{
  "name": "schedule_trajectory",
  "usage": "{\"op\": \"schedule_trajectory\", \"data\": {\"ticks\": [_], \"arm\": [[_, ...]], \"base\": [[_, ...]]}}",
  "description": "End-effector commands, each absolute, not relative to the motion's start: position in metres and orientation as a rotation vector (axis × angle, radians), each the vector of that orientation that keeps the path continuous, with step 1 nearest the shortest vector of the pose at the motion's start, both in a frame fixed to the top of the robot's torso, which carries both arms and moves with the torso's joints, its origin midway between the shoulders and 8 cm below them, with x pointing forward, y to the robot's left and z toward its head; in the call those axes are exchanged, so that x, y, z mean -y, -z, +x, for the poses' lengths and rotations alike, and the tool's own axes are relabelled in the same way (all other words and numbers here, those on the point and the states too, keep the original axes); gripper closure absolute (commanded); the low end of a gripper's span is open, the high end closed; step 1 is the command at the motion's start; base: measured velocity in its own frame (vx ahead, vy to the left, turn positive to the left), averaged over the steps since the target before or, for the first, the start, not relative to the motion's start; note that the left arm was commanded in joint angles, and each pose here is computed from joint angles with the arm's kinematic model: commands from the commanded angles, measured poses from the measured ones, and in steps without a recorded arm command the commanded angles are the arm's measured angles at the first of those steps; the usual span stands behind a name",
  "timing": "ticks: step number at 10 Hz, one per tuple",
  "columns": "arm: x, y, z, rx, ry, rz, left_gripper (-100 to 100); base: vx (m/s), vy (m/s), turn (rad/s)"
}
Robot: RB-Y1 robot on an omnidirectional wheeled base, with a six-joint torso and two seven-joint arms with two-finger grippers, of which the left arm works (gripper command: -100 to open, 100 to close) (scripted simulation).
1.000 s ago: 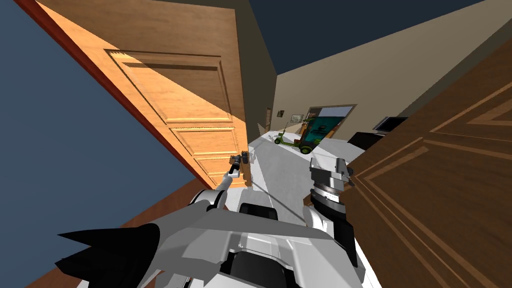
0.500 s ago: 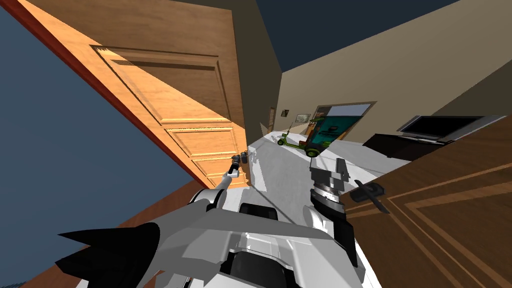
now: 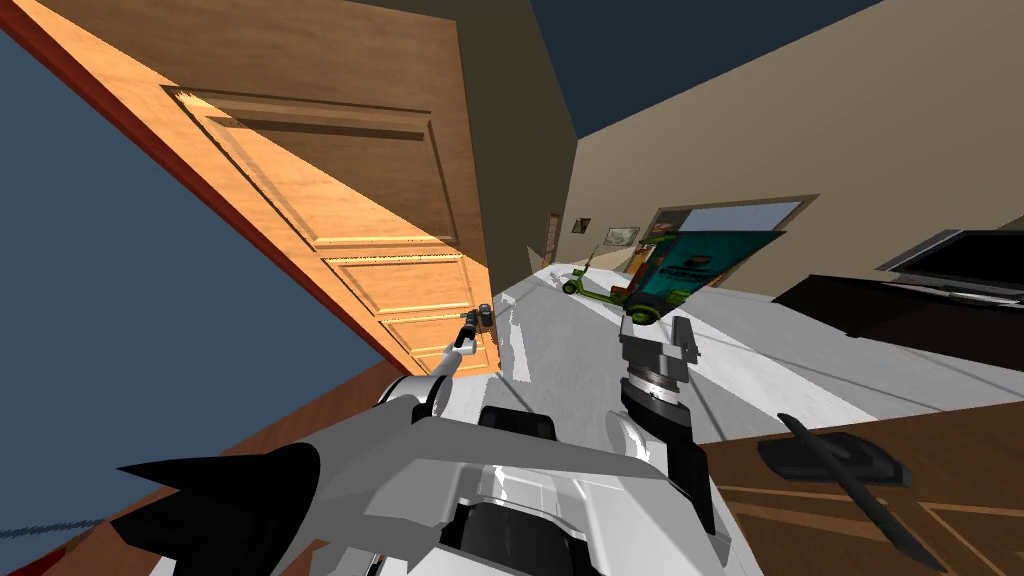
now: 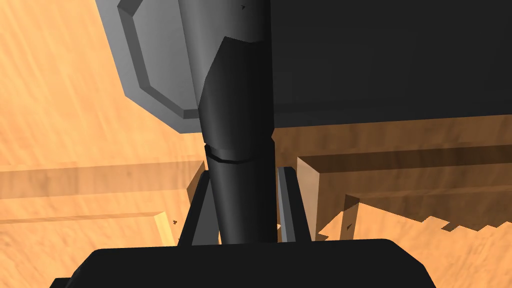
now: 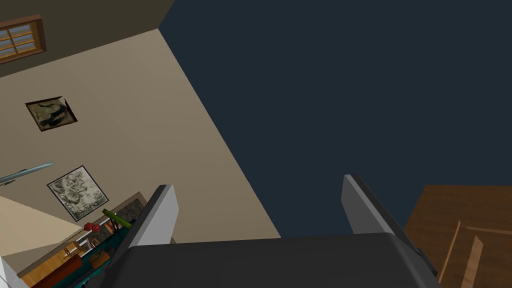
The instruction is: Push the door open
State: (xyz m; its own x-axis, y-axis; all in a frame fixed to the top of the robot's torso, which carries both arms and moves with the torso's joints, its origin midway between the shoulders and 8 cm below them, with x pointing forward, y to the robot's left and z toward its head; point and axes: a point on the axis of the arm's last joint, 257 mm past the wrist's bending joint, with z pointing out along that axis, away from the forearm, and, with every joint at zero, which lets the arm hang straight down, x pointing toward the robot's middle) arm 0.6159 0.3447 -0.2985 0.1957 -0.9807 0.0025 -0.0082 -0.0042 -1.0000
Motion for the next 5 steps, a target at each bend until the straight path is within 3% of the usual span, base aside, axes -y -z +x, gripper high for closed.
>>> {"op": "schedule_trajectory", "data": {"ticks": [1, 5], "arm": [[-0.354, 0.296, 0.614, -1.058, 1.049, -1.303, 100], [-0.368, 0.295, 0.612, -1.042, 1.036, -1.310, 100]], "base": [[0.117, -0.070, 0.070], [0.158, -0.099, 0.147]]}}
